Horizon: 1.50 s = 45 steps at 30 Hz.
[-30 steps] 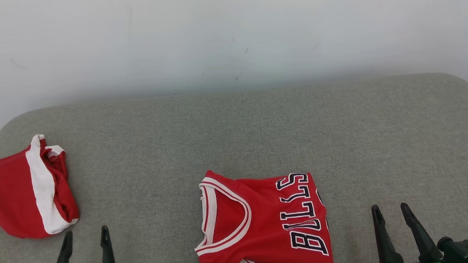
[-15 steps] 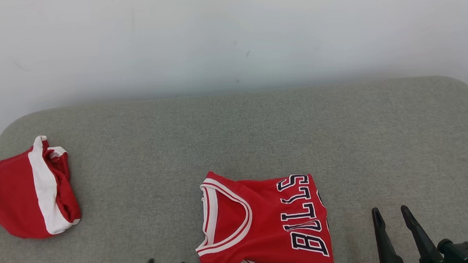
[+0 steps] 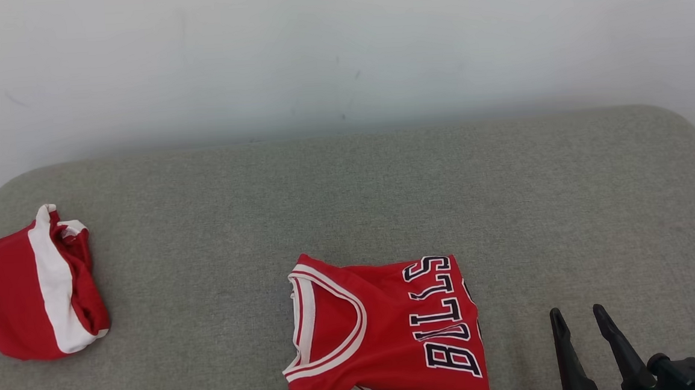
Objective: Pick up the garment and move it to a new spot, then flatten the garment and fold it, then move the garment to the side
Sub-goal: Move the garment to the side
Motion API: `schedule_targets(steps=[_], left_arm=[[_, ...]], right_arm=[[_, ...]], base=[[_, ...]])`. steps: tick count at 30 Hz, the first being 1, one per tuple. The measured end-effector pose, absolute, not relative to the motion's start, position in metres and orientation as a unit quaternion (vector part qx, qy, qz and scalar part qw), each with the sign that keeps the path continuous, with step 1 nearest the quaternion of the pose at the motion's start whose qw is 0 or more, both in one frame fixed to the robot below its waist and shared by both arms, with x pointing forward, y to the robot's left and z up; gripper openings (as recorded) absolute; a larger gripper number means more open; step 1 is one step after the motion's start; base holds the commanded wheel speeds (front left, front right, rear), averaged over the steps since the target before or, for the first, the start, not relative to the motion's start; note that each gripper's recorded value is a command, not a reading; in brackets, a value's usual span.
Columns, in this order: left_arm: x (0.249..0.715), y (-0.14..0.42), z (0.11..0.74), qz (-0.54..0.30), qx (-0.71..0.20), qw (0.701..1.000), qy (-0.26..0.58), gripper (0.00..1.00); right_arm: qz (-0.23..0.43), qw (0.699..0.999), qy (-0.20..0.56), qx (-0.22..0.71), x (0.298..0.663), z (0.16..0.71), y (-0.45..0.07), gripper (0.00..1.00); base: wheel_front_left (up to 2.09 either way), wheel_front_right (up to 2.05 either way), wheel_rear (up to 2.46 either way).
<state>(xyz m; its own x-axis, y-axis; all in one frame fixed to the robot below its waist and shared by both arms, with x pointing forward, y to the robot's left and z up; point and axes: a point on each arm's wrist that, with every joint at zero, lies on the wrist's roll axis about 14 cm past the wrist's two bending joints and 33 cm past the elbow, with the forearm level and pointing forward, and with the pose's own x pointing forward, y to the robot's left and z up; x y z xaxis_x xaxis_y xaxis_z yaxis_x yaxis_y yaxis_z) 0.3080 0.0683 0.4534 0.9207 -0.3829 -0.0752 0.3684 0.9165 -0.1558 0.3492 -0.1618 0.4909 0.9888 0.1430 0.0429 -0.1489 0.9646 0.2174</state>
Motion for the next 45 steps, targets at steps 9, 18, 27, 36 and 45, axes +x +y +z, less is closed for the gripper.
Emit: schedule_targets(steps=[9, 18, 27, 36, 45], left_arm=[[0.321, 0.053, 0.452, -0.215, -0.083, 0.971, 0.060, 0.00], [0.332, 0.059, 0.483, -0.208, -0.101, 0.973, 0.011, 0.00], [0.326, 0.060, 0.484, -0.218, -0.094, 0.971, 0.010, 0.00], [0.318, 0.060, 0.457, -0.214, -0.097, 0.971, 0.053, 0.00], [0.309, 0.067, 0.427, -0.199, -0.103, 0.969, 0.104, 0.00]], right_arm=[[0.064, 0.992, -0.013, 0.110, 0.347, 0.490, -0.168, 1.00], [0.063, 0.992, -0.012, 0.110, 0.348, 0.489, -0.169, 1.00], [0.070, 0.991, -0.009, 0.113, 0.349, 0.488, -0.163, 1.00], [0.064, 0.991, -0.009, 0.113, 0.348, 0.488, -0.167, 1.00], [0.065, 0.991, -0.004, 0.114, 0.350, 0.484, -0.166, 1.00]], base=[[0.00, 0.00, 0.00], [0.00, 0.00, 0.00], [0.00, 0.00, 0.00], [0.00, 0.00, 0.00], [0.00, 0.00, 0.00]])
